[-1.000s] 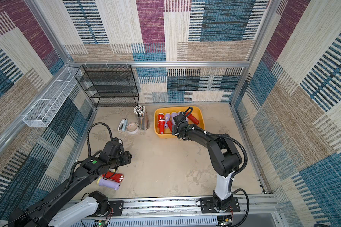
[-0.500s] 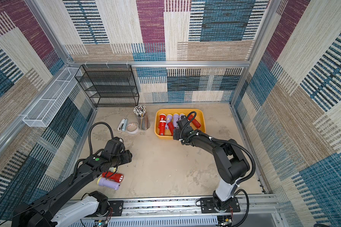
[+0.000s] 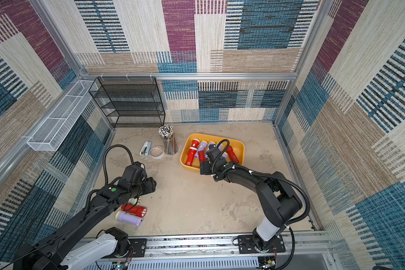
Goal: Put the flashlights into the storage boxes
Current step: Adjust the storage box at the center of the board, then move the storage box to the center of the board, then pick up the flashlight from the center of the board.
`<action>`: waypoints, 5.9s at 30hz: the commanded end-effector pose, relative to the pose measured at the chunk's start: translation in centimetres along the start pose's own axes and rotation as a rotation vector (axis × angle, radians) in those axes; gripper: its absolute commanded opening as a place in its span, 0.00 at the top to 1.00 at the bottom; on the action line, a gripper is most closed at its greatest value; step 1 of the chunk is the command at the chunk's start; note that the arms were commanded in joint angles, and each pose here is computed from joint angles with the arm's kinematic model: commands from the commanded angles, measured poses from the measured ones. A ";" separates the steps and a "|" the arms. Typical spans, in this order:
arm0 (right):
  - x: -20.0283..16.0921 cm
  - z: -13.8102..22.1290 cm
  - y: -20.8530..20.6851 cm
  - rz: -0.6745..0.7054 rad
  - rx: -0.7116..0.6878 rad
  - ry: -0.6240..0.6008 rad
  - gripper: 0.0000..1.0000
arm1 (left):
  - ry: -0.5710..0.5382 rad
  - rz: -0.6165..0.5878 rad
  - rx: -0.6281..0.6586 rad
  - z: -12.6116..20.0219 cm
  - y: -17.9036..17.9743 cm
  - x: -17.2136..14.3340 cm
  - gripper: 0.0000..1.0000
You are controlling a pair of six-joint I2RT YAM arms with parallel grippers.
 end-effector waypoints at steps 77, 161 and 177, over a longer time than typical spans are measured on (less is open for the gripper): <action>-6.7 9.9 11.0 0.253 0.340 -0.020 0.00 | 0.062 0.422 0.255 0.5 6.5 -1.2 0.13; -5.5 10.6 5.9 0.176 0.240 -0.074 0.00 | 0.112 0.377 0.048 -3.0 6.1 0.9 0.94; -2.5 15.4 3.0 0.090 0.088 -0.204 0.00 | 0.081 0.004 -0.138 -2.3 -6.9 5.9 0.93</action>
Point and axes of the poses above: each gripper's point midway between its finger pads, its own z axis back along the fingers, its own y axis along the line the jaws close on, x = y × z, the point moved 10 cm from there along z, back along the fingers, and after that the axes turned 8 degrees about -z, right-handed, at the moved point
